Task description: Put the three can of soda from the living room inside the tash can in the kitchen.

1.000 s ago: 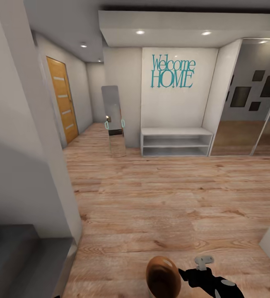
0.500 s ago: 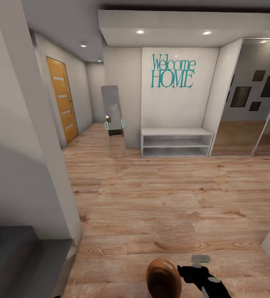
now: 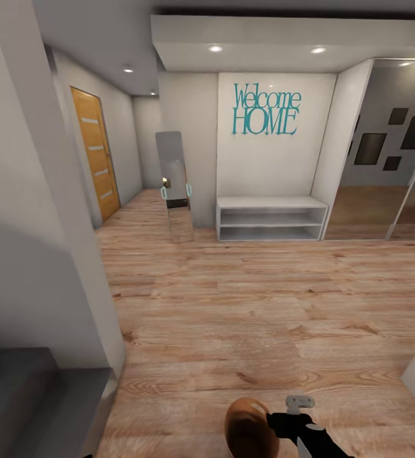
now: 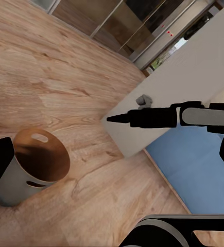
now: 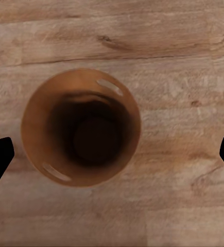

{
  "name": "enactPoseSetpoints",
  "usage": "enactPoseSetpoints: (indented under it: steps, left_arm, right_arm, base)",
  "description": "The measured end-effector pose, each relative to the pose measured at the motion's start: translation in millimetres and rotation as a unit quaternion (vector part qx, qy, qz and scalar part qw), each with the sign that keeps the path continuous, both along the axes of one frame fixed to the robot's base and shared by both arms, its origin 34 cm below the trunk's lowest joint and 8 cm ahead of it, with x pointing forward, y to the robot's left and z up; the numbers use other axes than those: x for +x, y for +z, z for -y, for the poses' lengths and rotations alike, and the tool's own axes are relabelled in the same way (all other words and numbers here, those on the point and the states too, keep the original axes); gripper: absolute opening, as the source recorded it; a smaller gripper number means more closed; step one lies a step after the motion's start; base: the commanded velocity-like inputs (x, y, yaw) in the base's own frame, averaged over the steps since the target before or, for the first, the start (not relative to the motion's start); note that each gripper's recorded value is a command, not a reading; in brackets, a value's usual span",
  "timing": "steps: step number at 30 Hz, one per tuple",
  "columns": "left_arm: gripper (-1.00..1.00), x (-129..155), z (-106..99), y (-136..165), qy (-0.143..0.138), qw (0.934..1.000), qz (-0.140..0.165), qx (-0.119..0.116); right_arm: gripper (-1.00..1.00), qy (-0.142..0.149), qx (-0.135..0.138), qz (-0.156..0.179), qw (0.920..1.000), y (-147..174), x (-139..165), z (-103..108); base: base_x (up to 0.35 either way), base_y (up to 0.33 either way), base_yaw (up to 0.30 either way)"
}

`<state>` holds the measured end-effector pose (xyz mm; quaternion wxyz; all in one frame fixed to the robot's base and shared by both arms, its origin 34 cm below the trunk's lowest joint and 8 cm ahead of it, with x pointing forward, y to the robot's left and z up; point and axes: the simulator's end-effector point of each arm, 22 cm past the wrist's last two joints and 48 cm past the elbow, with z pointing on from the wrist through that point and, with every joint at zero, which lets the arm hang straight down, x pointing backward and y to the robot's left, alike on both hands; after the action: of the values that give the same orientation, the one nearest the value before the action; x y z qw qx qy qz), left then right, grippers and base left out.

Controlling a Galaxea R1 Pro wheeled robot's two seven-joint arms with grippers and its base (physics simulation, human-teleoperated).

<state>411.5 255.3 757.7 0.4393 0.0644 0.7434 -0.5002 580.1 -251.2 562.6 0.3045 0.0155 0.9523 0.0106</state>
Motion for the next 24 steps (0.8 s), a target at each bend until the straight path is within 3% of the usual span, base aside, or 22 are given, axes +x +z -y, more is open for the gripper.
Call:
enactPoseSetpoints:
  steps: [8, 24]
  left_arm:
    - [1.0, -0.2, 0.1, -0.2, 0.0, 1.0, 0.0, 0.0]
    - [1.0, 0.0, 0.5, 0.1, -0.001, 1.0, 0.001, 0.001]
  right_arm:
    - [1.0, 0.001, 0.001, 0.001, 1.0, -0.2, 0.2, -0.9]
    - [1.0, 0.0, -0.001, 0.005, 1.0, 1.0, 1.9, 3.2]
  base:
    - [0.117, 0.0, 0.0]
    - [0.009, 0.0, 0.0]
